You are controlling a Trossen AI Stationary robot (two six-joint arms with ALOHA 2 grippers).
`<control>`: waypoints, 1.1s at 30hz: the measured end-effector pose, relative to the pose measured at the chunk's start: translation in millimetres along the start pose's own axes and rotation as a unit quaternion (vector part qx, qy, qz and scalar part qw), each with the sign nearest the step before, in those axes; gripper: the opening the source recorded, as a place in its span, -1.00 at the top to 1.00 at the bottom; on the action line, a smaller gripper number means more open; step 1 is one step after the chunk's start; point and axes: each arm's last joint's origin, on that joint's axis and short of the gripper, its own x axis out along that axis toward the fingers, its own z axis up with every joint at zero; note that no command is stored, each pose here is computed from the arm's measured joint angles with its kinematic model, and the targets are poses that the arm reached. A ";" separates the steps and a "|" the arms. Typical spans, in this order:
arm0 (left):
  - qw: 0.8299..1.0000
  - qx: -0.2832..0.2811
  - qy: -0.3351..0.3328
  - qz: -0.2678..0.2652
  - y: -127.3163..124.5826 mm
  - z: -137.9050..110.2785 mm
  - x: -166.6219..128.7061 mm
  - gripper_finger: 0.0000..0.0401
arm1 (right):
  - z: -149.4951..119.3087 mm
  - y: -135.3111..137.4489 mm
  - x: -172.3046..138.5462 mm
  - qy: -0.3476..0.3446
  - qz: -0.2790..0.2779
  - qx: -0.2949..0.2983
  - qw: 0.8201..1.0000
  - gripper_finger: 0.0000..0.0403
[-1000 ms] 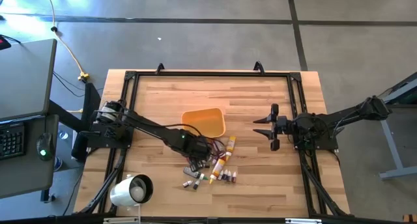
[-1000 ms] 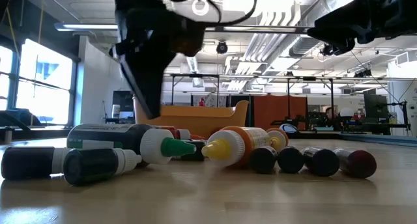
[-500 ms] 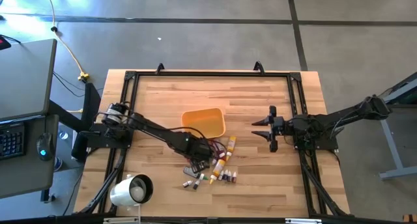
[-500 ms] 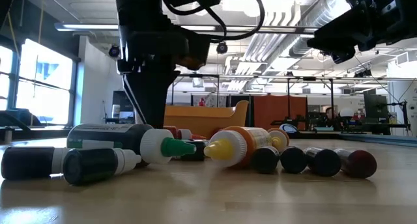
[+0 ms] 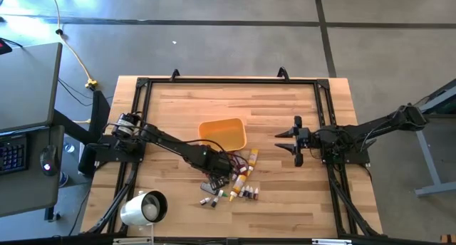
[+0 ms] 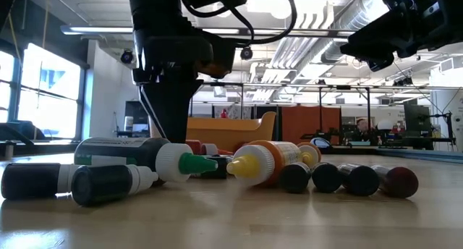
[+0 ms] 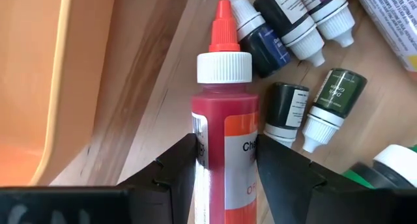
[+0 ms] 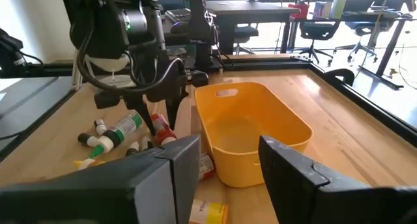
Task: Pick & Place food coloring
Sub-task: Put the large orange food coloring bottle into the yellow bin
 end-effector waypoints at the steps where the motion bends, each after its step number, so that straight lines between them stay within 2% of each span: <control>1: 1.000 0.006 0.000 0.000 0.0 0.0 0.1 0.25 | 0.0 0.0 0.0 0.000 0.000 0.000 1.000 0.25; 7: 0.999 0.032 -0.004 -0.002 -0.5 0.6 0.9 0.22 | 0.0 0.0 0.0 0.000 0.000 0.000 1.000 0.25; 14: 0.999 0.052 0.002 0.002 0.1 -1.0 6.3 -0.06 | 0.0 0.0 0.0 0.000 0.000 0.000 1.000 0.25; 19: 0.998 0.055 -0.022 0.033 0.4 1.3 10.4 -0.11 | 0.1 0.0 0.0 0.000 0.000 0.000 1.000 0.25; 22: 0.997 0.055 -0.033 0.037 0.3 3.0 9.5 -0.06 | -0.1 0.0 0.0 0.000 0.000 0.000 1.000 0.25; 29: 0.997 0.055 -0.032 0.038 0.5 2.9 9.1 0.22 | -0.3 0.0 0.0 0.001 0.000 -0.001 1.000 0.25; 33: 0.997 0.055 -0.033 0.039 0.4 2.9 8.8 0.27 | -0.2 0.0 0.0 0.001 0.000 -0.001 1.000 0.25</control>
